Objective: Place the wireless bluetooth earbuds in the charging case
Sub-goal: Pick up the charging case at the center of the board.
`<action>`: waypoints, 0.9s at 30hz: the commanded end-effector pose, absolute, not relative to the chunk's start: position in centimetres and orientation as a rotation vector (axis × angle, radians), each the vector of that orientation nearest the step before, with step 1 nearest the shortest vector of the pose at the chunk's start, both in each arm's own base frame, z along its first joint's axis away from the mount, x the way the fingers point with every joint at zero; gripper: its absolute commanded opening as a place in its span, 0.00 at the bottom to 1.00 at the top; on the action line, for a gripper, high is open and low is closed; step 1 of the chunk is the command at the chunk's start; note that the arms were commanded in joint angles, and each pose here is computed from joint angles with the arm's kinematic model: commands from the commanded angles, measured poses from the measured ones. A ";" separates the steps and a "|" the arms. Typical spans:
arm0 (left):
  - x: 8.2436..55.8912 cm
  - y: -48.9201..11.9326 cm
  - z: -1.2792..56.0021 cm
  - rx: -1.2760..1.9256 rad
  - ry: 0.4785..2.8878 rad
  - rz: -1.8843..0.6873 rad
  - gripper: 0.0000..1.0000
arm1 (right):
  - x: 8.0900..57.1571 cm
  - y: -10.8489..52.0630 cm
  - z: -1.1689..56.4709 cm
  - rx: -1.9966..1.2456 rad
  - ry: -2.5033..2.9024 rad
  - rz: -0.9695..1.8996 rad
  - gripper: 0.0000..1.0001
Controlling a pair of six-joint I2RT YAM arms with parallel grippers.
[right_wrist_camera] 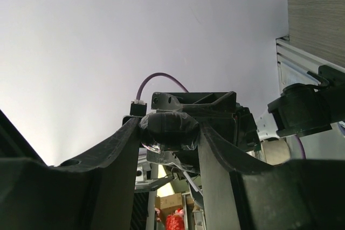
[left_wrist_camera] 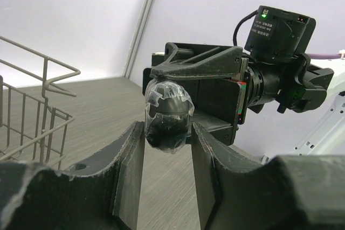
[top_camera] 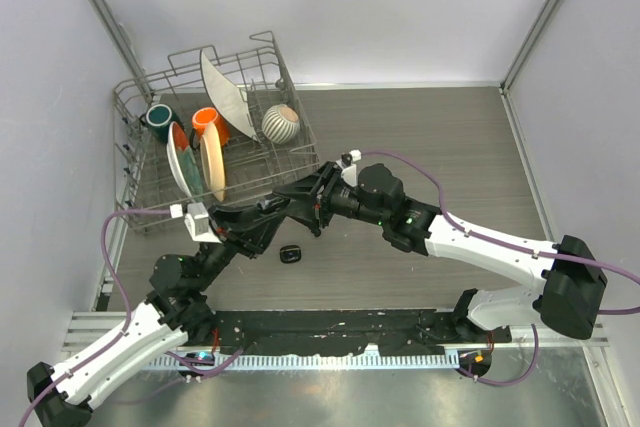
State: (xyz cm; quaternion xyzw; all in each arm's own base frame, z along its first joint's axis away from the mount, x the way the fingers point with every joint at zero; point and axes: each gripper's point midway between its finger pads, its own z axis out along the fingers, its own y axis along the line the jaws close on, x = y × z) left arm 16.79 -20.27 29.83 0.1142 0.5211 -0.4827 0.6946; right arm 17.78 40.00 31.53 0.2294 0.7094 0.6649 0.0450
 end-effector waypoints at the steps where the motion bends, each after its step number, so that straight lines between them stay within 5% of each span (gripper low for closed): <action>1: 16.4 -20.2 31.2 0.252 1.103 -1.098 0.43 | 17.4 39.8 34.2 0.659 2.086 2.132 0.01; 9: 16.5 -20.1 31.9 0.254 1.084 -1.086 0.54 | 17.4 39.8 33.2 0.669 2.129 2.082 0.01; 27: 16.4 -20.1 32.5 0.255 1.048 -1.084 0.35 | 17.2 40.3 32.6 0.660 2.169 2.081 0.01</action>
